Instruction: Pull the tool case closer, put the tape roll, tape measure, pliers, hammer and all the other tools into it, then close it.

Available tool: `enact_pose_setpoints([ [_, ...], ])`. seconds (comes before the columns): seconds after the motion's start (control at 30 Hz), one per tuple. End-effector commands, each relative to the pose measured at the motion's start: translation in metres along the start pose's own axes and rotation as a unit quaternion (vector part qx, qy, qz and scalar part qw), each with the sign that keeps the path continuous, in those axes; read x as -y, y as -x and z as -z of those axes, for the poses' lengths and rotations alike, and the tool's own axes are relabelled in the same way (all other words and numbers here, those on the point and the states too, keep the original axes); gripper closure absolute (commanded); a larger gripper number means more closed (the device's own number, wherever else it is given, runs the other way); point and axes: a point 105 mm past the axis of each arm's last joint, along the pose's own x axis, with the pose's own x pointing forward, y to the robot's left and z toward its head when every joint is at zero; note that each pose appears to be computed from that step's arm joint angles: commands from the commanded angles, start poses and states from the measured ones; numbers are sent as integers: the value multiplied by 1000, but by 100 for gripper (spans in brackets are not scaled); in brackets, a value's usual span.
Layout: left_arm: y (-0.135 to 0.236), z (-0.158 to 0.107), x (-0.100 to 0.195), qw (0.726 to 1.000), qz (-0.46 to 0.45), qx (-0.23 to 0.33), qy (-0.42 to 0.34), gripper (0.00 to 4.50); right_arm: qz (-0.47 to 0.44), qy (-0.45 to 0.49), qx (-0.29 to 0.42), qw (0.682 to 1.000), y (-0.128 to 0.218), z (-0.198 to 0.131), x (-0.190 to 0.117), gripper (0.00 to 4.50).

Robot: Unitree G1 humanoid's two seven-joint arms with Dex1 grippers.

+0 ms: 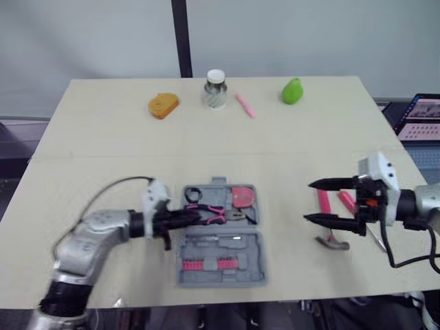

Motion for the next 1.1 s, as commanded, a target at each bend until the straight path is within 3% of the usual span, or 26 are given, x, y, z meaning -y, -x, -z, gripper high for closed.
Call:
enact_pose_setpoints([
  [0.03,47,1,-23,996,-93,-2,-2,155,91,-38,3,995,34,21,29,0],
  [0.13,84,11,-34,988,-153,-16,5,2,149,-70,-1,986,59,42,49,0],
  [0.37,150,42,-35,965,-254,-51,29,2,270,-118,-16,956,107,93,87,0],
  [0.53,173,52,-37,953,-297,-53,37,2,318,-134,-16,938,117,111,103,0],
  [0.9,167,67,-38,953,-293,-75,36,2,317,-125,-17,940,114,113,109,0],
  [1.1,159,61,-42,956,-283,-67,28,2,304,-114,-7,946,111,102,107,0],
])
